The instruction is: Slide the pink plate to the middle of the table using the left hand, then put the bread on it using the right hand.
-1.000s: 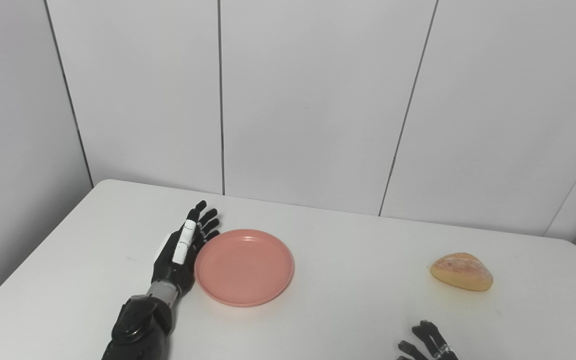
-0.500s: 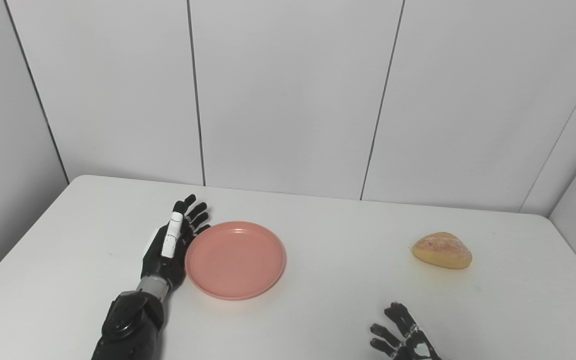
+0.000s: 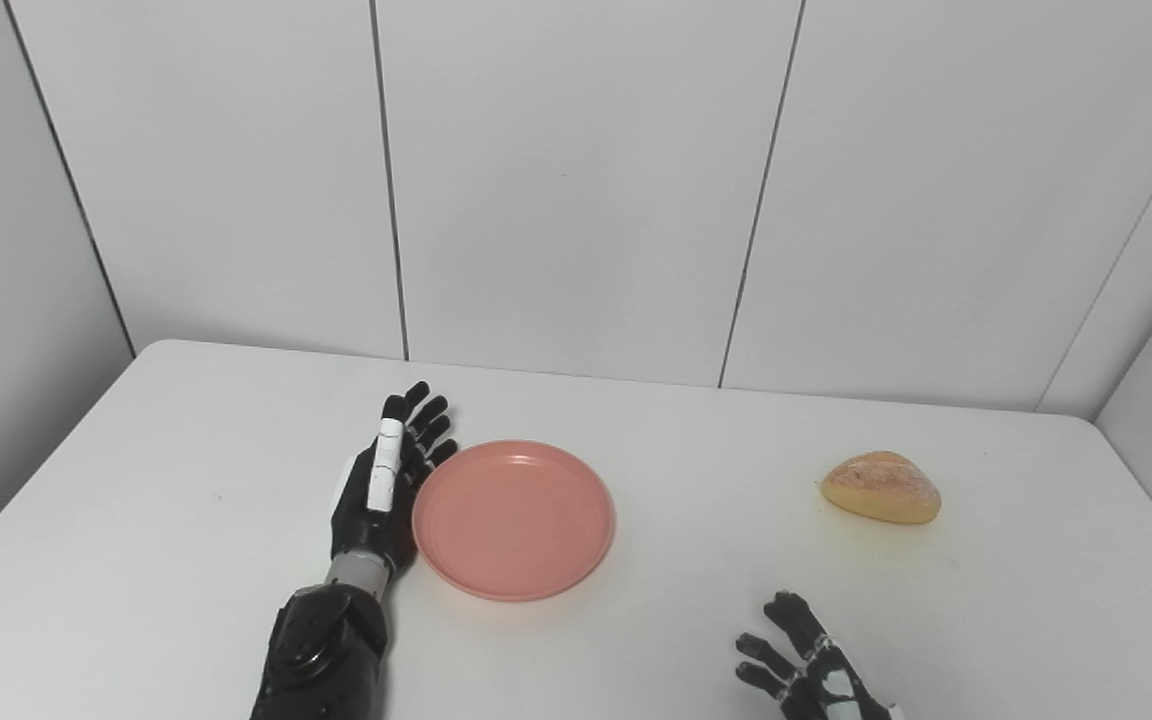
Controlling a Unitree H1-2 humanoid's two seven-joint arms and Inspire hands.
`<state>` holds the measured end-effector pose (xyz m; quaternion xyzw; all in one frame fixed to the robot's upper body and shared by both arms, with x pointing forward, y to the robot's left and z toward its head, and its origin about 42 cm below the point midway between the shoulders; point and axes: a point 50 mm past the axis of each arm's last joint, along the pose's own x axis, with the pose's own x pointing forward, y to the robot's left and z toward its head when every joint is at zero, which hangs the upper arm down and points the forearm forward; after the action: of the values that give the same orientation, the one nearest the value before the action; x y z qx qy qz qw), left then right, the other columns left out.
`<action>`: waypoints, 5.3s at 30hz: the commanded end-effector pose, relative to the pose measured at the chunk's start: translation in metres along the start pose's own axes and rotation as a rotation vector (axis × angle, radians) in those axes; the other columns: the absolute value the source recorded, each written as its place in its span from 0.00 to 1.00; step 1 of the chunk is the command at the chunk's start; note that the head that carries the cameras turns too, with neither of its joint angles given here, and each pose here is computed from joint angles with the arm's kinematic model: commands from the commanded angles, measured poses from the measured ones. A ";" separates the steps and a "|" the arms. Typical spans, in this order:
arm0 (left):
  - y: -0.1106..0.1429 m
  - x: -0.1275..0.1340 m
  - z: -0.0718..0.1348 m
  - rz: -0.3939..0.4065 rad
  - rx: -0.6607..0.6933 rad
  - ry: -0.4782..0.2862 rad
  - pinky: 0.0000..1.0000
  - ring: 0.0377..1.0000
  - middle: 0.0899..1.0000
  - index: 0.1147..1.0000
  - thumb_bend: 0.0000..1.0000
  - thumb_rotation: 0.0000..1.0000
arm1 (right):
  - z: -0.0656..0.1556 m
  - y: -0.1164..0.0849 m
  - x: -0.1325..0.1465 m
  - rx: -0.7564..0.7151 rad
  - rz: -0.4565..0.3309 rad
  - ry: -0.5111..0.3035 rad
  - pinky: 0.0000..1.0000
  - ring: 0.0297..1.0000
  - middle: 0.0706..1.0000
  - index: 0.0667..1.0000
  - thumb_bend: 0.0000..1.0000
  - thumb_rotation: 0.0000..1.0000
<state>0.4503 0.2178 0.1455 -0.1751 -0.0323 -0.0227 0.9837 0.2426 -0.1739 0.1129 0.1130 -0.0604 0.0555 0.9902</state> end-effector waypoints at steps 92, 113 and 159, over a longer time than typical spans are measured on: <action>-0.009 -0.017 -0.041 0.017 -0.047 0.105 0.98 0.92 0.87 1.00 0.89 0.85 | 0.162 -0.058 0.135 -1.622 -0.136 -0.359 0.77 0.80 0.80 0.75 0.85 0.88; -0.008 -0.020 -0.040 0.017 -0.047 0.106 0.98 0.91 0.86 1.00 0.88 0.85 | 0.151 -0.125 0.213 -1.701 -0.210 -0.193 0.79 0.79 0.78 0.74 0.83 0.89; -0.010 -0.028 -0.042 0.015 -0.056 0.120 0.99 0.91 0.82 1.00 0.88 0.83 | 0.118 -0.141 0.256 -1.735 -0.081 0.022 0.54 0.63 0.70 0.71 0.82 0.75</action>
<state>0.4377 0.1967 0.1389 -0.1932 -0.0419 -0.0405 0.9794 0.4890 -0.3090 0.1975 -0.6818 -0.0318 -0.0185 0.7306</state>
